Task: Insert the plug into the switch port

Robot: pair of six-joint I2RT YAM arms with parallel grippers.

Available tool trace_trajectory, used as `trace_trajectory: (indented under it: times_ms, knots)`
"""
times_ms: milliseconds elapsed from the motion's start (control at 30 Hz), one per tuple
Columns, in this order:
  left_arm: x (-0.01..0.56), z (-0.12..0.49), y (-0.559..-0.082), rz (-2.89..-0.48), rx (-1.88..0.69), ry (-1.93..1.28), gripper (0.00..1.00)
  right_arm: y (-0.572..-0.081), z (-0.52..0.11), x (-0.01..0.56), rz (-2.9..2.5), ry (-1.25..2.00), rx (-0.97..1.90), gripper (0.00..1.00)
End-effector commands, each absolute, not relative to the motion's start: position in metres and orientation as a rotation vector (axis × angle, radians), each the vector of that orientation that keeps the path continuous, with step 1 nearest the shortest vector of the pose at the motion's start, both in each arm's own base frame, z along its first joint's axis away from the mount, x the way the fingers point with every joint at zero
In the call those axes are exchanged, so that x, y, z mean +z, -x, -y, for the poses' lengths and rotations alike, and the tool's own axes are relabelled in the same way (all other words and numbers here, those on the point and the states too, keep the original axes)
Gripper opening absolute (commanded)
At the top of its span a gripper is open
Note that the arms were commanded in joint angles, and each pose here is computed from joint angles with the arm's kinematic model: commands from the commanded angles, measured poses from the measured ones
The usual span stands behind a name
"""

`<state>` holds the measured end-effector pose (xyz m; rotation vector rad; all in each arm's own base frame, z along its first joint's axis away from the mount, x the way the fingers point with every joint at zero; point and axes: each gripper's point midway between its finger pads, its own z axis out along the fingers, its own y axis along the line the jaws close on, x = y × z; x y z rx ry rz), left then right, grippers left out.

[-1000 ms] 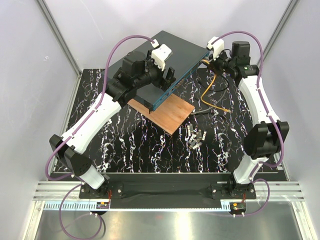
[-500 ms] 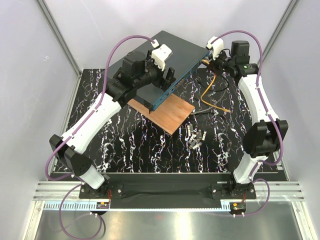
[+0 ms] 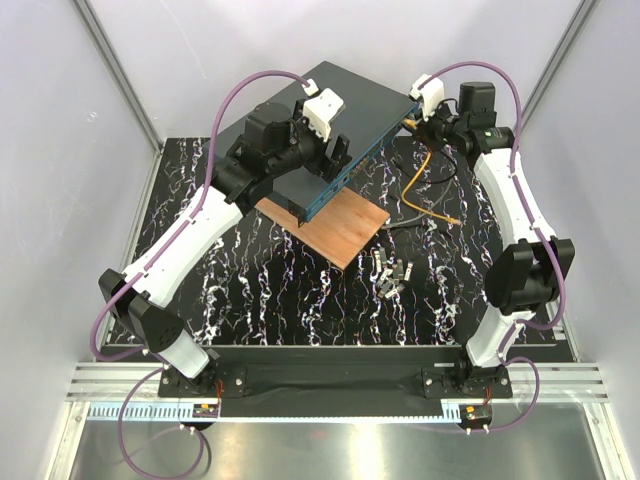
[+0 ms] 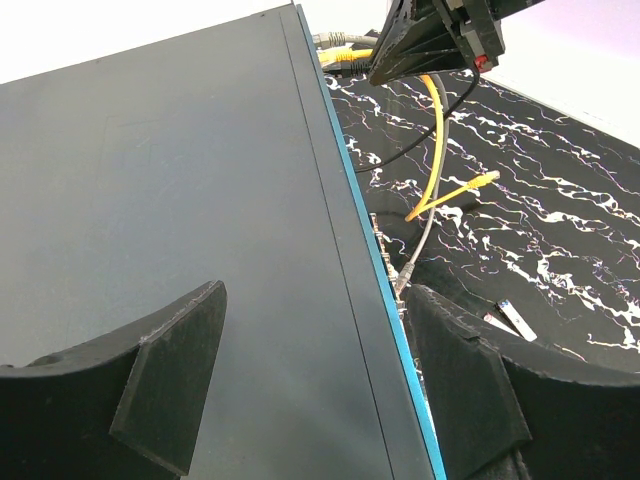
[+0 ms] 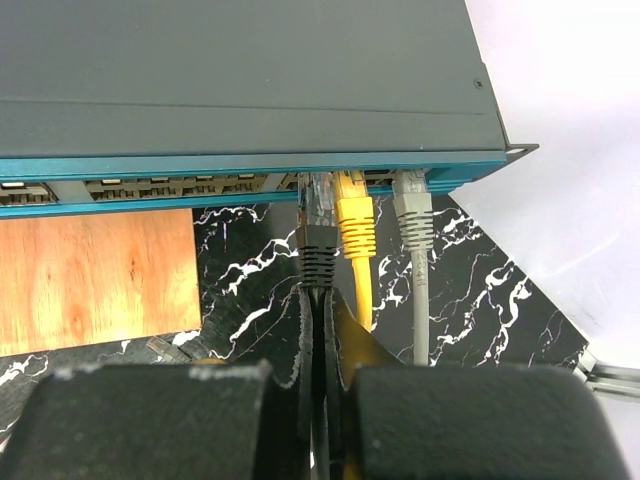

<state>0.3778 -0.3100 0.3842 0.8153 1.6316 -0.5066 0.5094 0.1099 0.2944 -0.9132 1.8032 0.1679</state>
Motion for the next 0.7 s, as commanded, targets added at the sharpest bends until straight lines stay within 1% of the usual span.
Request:
trace_trajectory:
  times_ms: [0, 367, 667]
  knots:
    - [0.413, 0.310, -0.383, -1.545, -0.504, -0.788, 0.79, -0.514, -0.121, 0.317, -1.726, 0.925, 0.137, 0.00]
    - [0.411, 0.311, -0.384, -1.552, -0.504, -0.788, 0.79, -0.519, -0.129, 0.341, -1.671, 0.897, 0.129, 0.00]
    - [0.410, 0.305, -0.387, -1.574, -0.504, -0.771, 0.79, -0.523, -0.142, 0.339, -1.648, 0.935, 0.075, 0.00]
